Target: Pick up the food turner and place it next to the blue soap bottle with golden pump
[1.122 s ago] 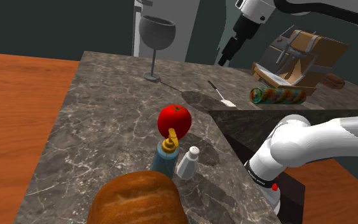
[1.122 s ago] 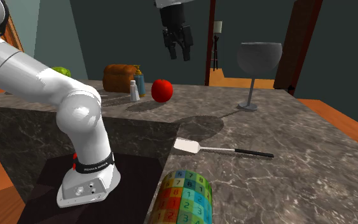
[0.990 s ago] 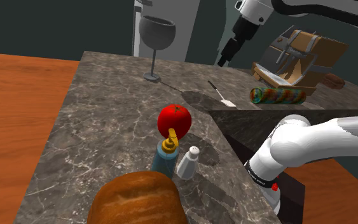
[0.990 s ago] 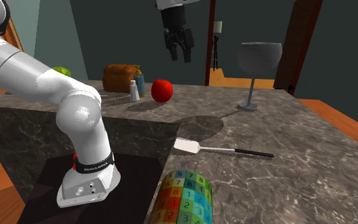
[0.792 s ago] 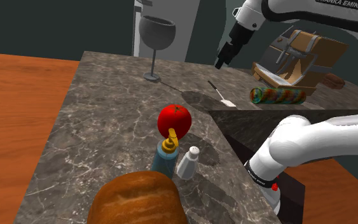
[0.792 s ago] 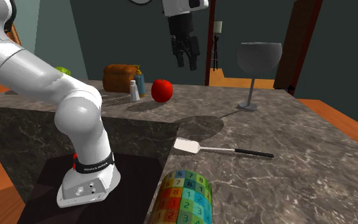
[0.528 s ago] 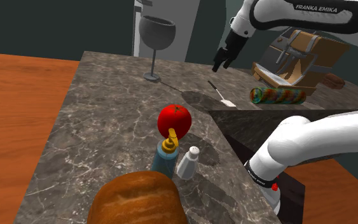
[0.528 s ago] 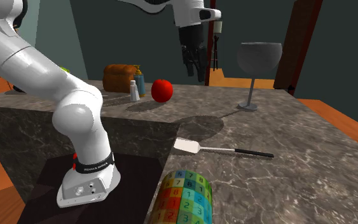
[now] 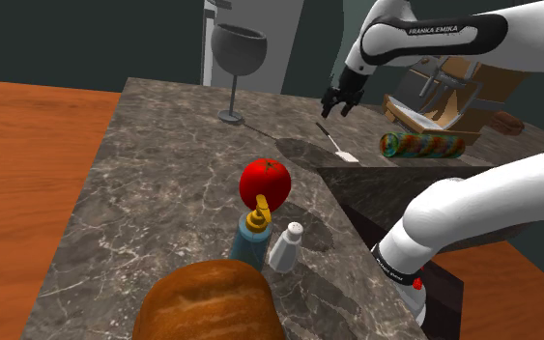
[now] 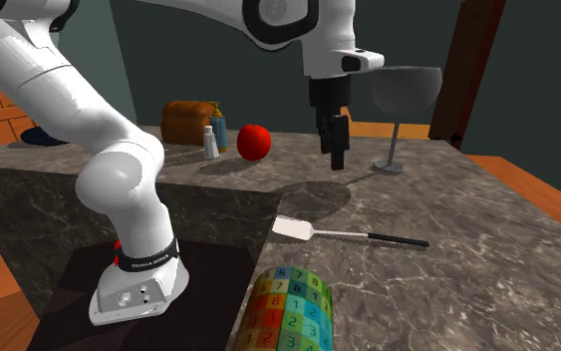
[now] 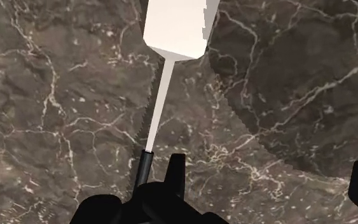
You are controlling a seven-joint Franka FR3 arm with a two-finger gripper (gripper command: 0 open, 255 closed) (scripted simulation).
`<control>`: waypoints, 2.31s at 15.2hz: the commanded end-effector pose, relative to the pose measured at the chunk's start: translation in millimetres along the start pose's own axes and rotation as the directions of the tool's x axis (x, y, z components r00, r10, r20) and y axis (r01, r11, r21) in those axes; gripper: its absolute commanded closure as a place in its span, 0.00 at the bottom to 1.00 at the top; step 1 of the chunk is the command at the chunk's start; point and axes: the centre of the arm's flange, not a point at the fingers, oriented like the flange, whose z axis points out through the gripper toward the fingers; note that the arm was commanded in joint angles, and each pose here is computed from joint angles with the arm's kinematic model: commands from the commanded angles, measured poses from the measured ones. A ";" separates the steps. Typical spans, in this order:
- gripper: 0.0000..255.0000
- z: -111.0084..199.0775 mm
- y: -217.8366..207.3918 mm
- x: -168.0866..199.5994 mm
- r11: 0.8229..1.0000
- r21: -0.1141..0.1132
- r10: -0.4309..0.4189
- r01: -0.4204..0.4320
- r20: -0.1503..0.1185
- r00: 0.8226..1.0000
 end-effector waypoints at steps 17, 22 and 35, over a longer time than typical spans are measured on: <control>0.00 114.6 80.6 19.6 0.966 -0.024 0.257 -0.256 0.043 0.966; 0.00 114.6 80.6 19.6 0.966 -0.024 0.257 -0.256 0.043 0.966; 1.00 104.1 80.6 20.7 0.966 -0.024 0.257 -0.256 0.043 0.966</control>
